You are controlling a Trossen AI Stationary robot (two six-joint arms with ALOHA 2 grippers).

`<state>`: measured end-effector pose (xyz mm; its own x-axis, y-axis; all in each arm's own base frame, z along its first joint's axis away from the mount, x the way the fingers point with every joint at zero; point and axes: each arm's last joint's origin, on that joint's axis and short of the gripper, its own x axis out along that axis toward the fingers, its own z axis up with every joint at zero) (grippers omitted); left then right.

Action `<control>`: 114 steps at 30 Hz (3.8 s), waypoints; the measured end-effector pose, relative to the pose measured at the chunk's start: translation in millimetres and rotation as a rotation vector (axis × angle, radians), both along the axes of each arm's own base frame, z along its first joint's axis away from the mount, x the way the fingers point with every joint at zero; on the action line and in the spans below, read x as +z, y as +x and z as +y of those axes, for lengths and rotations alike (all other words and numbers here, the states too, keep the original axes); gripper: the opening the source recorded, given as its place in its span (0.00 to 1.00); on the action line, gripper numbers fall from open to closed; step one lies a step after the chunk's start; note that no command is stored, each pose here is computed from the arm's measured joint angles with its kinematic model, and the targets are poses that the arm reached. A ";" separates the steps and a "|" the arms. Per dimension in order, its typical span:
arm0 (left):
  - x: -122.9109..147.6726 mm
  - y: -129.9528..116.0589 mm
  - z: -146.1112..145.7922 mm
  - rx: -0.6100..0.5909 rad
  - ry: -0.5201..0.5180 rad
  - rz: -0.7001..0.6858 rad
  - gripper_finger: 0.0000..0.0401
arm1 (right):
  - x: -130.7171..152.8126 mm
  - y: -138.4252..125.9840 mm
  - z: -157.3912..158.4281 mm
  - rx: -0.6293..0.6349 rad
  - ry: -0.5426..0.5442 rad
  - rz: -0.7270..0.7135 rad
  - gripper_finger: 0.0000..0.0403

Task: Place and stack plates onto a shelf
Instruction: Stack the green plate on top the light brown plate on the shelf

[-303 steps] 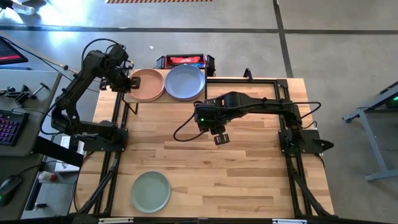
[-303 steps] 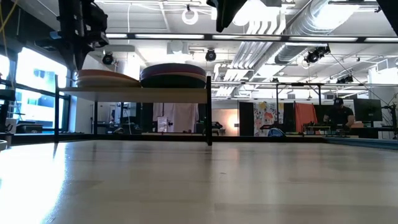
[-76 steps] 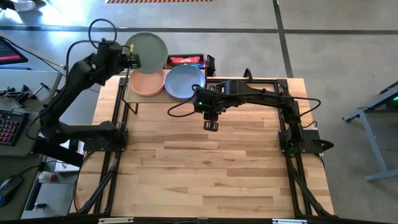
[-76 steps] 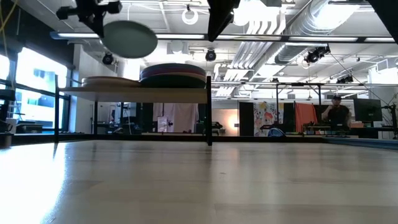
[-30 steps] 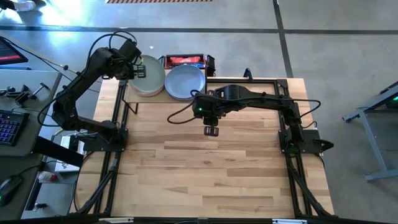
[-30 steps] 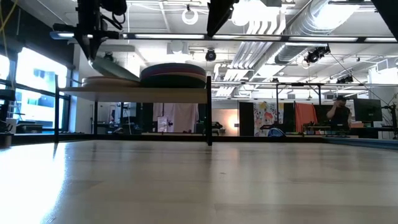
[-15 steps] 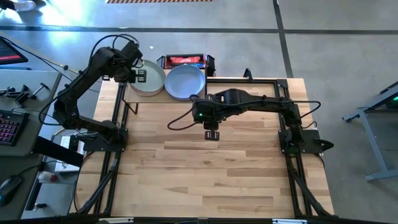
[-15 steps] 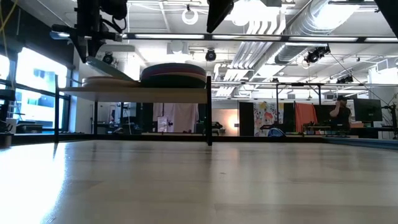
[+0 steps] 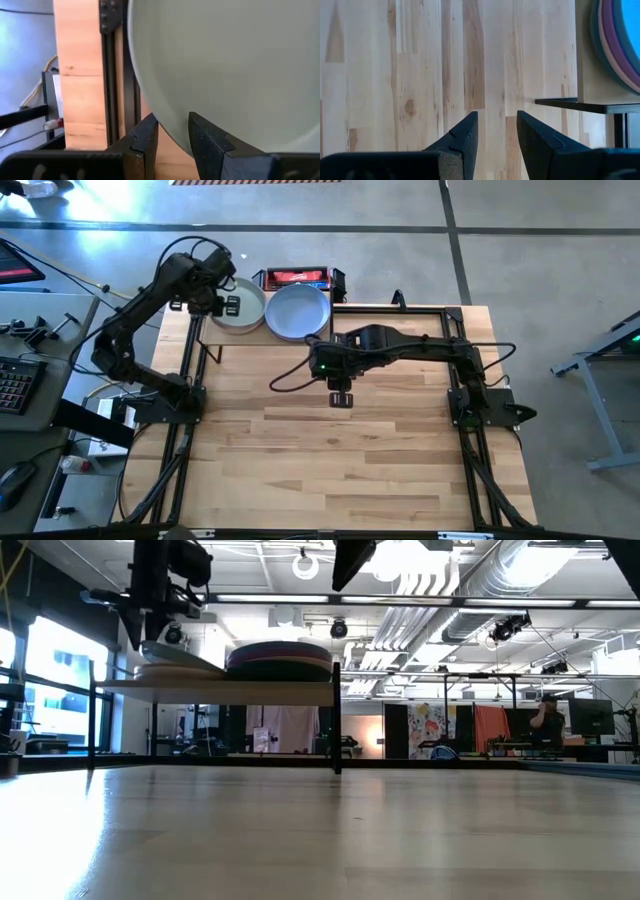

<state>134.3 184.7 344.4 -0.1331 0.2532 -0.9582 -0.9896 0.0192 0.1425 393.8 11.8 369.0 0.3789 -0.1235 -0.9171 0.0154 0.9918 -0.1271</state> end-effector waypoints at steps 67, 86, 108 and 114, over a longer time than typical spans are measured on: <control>9.1 0.1 -11.7 0.073 -0.137 -0.309 0.24 | 12.5 22.1 -12.2 0.015 -0.021 -0.255 0.28; 9.1 4.1 -14.4 0.050 -0.136 -0.308 0.24 | -39.6 103.5 -75.6 0.290 -0.279 -0.539 0.28; 10.4 11.0 -13.8 0.024 -0.148 -0.396 0.24 | -70.3 133.8 -107.7 0.195 -0.313 -0.695 0.28; 10.5 11.4 -14.2 0.020 -0.161 -0.411 0.24 | -68.6 137.1 -114.2 0.099 -0.252 -0.779 0.28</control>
<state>145.8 170.5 354.9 0.2640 0.0974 -0.9596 -0.9638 -0.0107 -0.2663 530.9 -102.4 300.4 0.9152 -0.2228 -0.3358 0.1050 0.9364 -0.3349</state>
